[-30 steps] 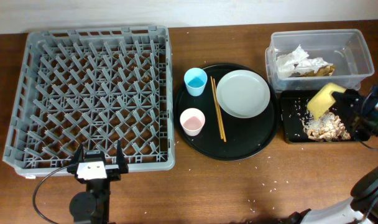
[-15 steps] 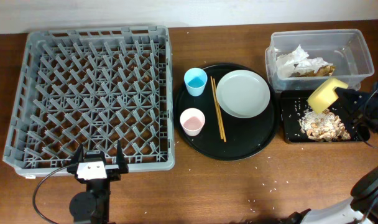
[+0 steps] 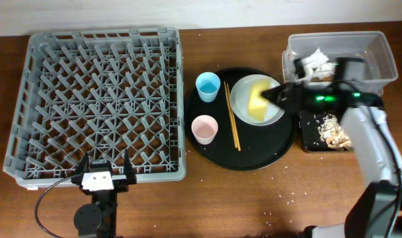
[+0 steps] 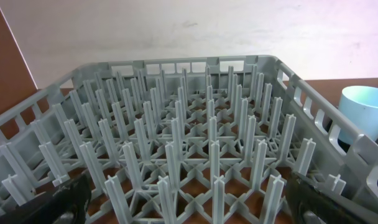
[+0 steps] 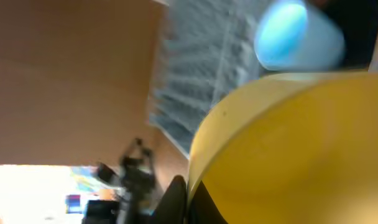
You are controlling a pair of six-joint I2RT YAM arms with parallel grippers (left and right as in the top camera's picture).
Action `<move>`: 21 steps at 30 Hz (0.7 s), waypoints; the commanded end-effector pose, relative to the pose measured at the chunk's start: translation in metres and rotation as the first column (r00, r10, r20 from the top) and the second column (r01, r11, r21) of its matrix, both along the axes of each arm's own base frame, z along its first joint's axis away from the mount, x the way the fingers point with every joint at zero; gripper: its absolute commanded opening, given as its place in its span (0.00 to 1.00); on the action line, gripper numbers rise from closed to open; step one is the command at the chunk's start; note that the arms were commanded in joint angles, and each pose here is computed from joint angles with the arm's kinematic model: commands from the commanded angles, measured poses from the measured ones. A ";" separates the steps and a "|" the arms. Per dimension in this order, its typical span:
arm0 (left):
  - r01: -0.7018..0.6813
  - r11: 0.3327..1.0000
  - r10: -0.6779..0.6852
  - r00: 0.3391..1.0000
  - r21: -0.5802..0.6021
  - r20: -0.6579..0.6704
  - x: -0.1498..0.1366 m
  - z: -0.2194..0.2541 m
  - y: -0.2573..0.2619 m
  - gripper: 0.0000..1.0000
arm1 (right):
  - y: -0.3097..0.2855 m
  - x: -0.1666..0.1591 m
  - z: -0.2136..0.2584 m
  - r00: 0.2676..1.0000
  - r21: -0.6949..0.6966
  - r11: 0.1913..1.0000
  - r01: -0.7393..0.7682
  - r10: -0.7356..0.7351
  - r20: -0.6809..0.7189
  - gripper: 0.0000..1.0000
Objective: Sort waste into correct bins and load items into the dishwasher rack
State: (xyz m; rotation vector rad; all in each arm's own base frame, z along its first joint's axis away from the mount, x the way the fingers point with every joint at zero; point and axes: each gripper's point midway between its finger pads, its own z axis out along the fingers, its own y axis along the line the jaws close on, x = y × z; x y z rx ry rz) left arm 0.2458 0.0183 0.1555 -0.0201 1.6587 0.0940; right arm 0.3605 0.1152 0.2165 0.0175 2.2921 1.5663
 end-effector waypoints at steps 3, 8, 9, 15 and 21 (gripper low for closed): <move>0.004 1.000 -0.004 1.000 0.015 -0.003 0.000 -0.001 0.000 0.99 | -0.010 -0.033 -0.106 0.990 -0.803 0.595 0.006 -0.115 -0.078 0.04; 0.004 1.000 -0.004 1.000 0.015 -0.003 0.000 -0.001 0.000 0.99 | 0.010 -0.055 -0.156 0.981 -0.897 0.412 -0.157 -0.037 -0.189 0.04; 0.004 1.000 -0.004 1.000 0.015 -0.003 0.000 -0.001 0.000 0.99 | 0.010 -0.057 -0.167 0.973 -0.896 0.403 -0.186 -0.048 -0.224 0.04; 0.004 1.000 -0.004 1.000 0.015 -0.003 0.000 -0.001 0.000 0.99 | 0.033 -0.057 -0.145 0.952 -0.831 0.490 -0.264 -0.007 -0.307 0.37; 0.004 1.000 -0.004 1.000 0.015 -0.003 0.000 -0.001 0.000 0.99 | 0.073 -0.007 -0.072 0.989 -0.761 0.637 -0.125 0.024 -0.143 0.48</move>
